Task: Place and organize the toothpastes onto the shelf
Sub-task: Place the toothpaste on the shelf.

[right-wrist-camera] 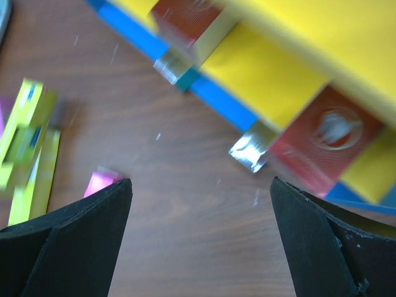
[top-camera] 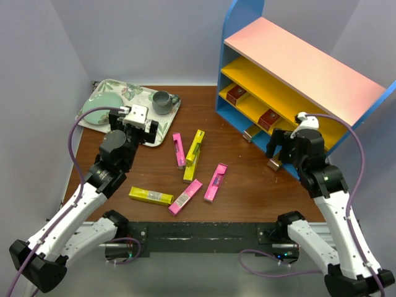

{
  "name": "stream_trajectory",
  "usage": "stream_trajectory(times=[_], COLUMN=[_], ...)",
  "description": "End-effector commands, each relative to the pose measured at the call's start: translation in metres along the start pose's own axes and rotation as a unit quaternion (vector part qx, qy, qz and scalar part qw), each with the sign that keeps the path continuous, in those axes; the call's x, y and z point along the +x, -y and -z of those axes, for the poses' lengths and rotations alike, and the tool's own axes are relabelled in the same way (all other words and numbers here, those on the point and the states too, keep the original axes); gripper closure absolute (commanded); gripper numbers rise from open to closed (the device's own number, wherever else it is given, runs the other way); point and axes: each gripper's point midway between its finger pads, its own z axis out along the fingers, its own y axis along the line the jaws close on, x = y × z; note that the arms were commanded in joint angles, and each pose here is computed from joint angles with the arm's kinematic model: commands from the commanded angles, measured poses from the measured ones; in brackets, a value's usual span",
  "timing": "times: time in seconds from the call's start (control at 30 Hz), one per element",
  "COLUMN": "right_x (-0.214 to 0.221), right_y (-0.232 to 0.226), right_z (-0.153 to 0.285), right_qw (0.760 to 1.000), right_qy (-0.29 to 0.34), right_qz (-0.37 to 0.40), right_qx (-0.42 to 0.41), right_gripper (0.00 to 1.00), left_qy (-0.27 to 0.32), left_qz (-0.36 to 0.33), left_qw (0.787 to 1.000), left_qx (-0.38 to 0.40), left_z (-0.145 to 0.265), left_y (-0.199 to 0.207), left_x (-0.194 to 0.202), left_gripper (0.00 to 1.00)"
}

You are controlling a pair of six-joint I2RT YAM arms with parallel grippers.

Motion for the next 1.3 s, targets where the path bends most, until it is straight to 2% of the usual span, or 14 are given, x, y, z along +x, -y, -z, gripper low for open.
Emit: stream_trajectory(times=[0.0, 0.13, 0.23, 0.4, 0.63, 0.73, 1.07, 1.27], right_x=[0.029, 0.040, 0.045, 0.041, 0.026, 0.021, 0.012, 0.015], right_y=[-0.033, -0.030, -0.016, 0.015, 0.029, 0.033, 0.040, 0.033], right_z=[0.000, -0.009, -0.016, -0.025, -0.032, -0.033, -0.045, -0.054], right_qw=[0.991, 0.990, 0.992, 0.995, 0.996, 0.995, 0.990, 0.992], right_qy=[-0.080, -0.115, -0.120, -0.082, 0.003, 0.021, 0.057, 0.058], right_qz=[0.034, 0.029, 0.014, 0.007, -0.016, -0.020, -0.029, -0.025], right_qx=[-0.098, -0.079, -0.032, 0.057, 0.088, 0.099, 0.126, 0.107], right_gripper=[0.02, 0.02, 0.02, 0.02, 0.02, 0.02, 0.02, 0.02], left_qy=[0.015, 0.014, 0.016, 0.017, 0.017, 0.016, 0.015, 0.014], left_qz=[0.018, 0.016, 0.017, 0.017, 0.016, 0.015, 0.014, 0.013], left_qw=[1.000, 1.000, 1.000, 1.000, 1.000, 1.000, 1.000, 1.000], left_qx=[-0.004, -0.008, -0.008, -0.008, -0.008, -0.006, -0.006, -0.005], left_z=[-0.001, -0.002, -0.001, 0.000, 0.000, -0.001, -0.001, -0.002], left_y=[-0.003, -0.004, -0.005, -0.005, -0.005, -0.004, -0.004, -0.003], left_x=[-0.008, -0.007, -0.008, -0.008, -0.009, -0.008, -0.007, -0.007], left_gripper=[0.00, 0.00, 0.00, 0.00, 0.00, 0.00, 0.00, 0.00])
